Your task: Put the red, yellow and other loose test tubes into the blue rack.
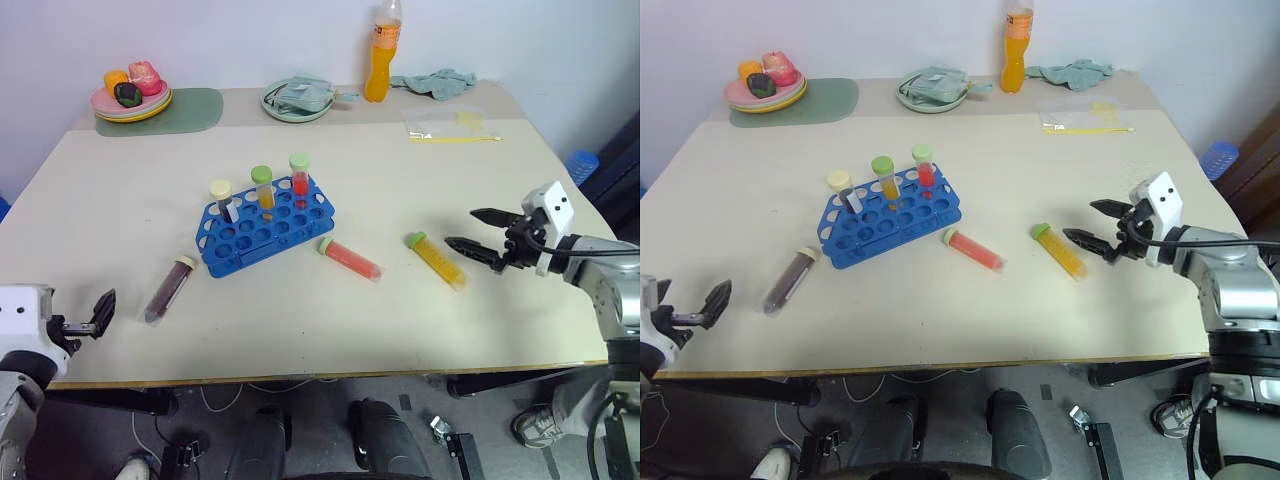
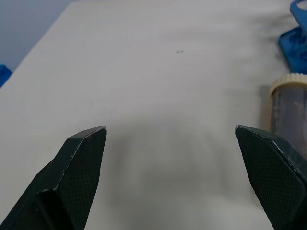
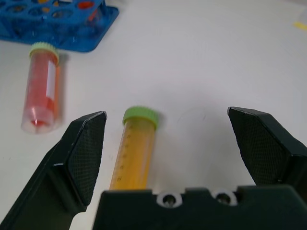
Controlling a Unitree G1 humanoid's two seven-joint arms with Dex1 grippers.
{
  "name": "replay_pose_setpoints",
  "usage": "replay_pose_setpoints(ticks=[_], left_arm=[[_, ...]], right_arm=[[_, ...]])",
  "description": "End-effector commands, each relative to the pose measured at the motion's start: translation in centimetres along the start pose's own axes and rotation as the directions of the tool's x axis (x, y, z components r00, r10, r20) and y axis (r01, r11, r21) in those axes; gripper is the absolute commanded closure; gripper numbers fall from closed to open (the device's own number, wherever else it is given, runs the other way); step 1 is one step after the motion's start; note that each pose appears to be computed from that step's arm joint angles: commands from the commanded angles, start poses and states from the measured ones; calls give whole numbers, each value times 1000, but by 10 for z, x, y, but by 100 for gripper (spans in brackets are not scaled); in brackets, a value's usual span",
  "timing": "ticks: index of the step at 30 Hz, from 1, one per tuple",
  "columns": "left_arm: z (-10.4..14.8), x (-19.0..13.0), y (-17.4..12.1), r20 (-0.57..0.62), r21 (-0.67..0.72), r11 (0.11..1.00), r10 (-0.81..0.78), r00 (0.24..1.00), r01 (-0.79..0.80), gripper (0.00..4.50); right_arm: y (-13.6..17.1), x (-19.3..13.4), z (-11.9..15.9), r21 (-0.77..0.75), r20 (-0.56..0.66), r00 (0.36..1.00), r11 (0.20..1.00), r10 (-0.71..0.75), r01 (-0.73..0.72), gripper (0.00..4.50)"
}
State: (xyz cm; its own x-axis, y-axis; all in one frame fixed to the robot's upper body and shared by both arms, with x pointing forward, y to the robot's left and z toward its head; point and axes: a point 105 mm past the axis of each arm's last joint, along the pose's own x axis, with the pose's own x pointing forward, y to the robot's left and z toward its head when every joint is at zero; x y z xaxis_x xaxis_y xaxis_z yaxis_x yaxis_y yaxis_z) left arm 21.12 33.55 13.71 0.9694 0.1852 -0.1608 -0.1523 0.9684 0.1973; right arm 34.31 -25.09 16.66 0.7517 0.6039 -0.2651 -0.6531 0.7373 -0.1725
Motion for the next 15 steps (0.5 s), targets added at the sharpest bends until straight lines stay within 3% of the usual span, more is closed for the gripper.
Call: replay_pose_setpoints(ticks=[1,15], left_arm=[[11,-5,4,38,17,999,28,999,-28,8],[26,-2,-13,127,-30,998,-45,991,49,8]], right_arm=[[0,3,11,-24,25,1000,1000,-1,2,0],[12,18,17,-30,27,1000,1000,1,0,0]])
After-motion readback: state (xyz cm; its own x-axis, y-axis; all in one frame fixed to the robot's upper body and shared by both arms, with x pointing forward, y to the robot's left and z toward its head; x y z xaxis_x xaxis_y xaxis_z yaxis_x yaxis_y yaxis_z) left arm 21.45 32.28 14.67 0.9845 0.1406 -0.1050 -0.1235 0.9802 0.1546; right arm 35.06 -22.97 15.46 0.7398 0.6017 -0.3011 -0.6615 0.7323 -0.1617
